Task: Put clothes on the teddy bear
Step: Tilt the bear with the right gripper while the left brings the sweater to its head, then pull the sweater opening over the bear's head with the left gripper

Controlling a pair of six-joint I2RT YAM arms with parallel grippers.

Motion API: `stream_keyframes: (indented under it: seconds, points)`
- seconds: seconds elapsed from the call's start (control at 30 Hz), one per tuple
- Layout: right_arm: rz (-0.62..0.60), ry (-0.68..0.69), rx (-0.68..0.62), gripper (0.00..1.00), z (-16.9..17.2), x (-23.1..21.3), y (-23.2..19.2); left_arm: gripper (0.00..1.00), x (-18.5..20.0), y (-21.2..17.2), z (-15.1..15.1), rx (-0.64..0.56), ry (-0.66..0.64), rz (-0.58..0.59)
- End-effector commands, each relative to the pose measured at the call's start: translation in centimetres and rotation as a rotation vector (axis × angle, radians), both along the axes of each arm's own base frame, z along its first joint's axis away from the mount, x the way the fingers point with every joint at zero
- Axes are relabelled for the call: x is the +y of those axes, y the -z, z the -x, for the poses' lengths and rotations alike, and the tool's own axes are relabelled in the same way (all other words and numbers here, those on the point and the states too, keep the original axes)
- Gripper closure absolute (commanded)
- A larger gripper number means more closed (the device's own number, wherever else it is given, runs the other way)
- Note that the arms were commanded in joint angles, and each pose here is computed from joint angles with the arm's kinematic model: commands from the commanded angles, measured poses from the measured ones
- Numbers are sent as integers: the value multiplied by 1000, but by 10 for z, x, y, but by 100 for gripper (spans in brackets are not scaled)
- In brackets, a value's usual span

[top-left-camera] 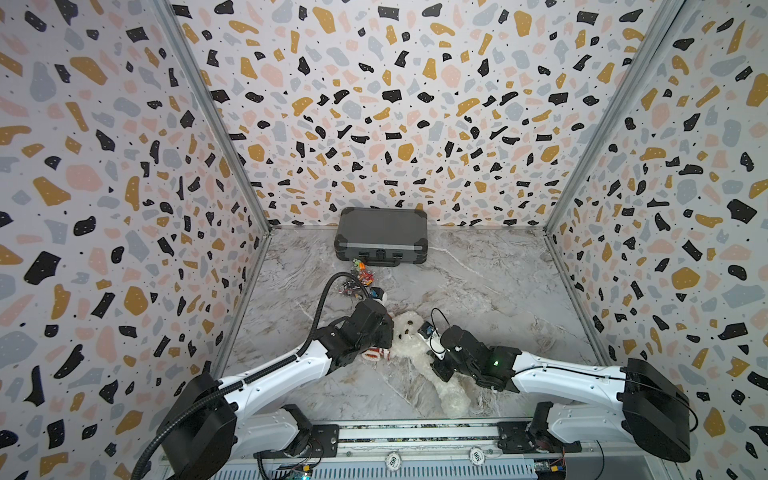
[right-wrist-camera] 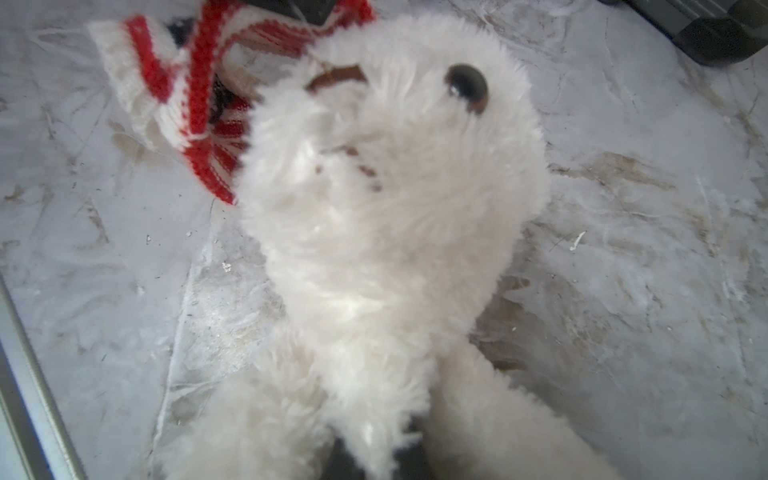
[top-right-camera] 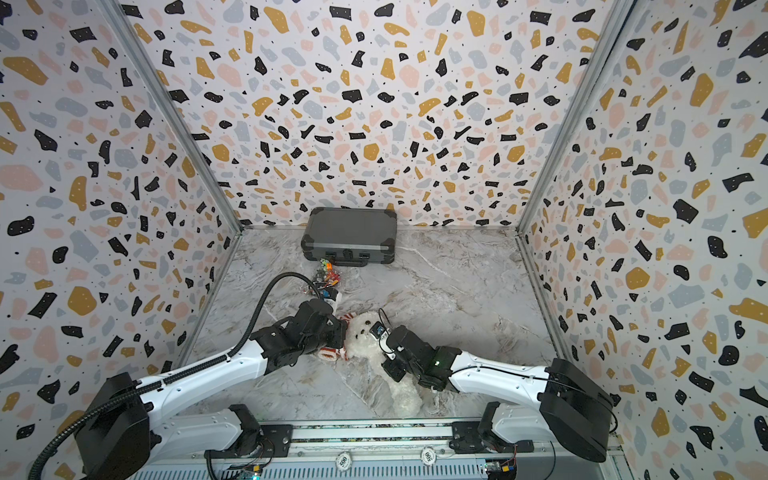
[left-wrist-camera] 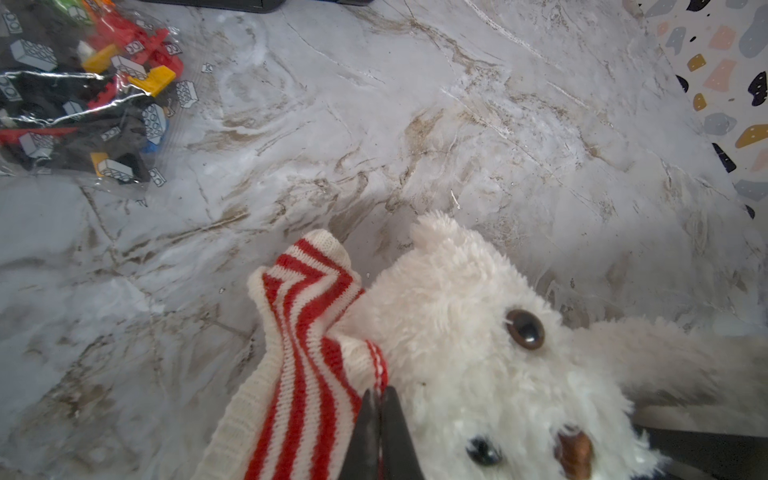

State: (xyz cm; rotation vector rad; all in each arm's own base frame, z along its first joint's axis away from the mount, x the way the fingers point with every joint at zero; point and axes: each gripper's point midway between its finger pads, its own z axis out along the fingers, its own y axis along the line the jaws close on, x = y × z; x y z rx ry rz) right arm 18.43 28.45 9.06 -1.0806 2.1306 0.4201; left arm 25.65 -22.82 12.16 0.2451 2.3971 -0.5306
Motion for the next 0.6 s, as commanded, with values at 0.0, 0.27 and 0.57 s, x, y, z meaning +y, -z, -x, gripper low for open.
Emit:
stream_keyframes:
  seconds: [0.0,0.27,0.57]
  points:
    - [-55,35,-22,100,-2,-1,-13,100,-1,2,-1,0,-6,25]
    - [-81,157,5,100,-5,-18,-9,100,9,15,2,24,-44,-6]
    - [-57,133,11,100,3,-20,-4,100,13,33,14,69,-29,-10]
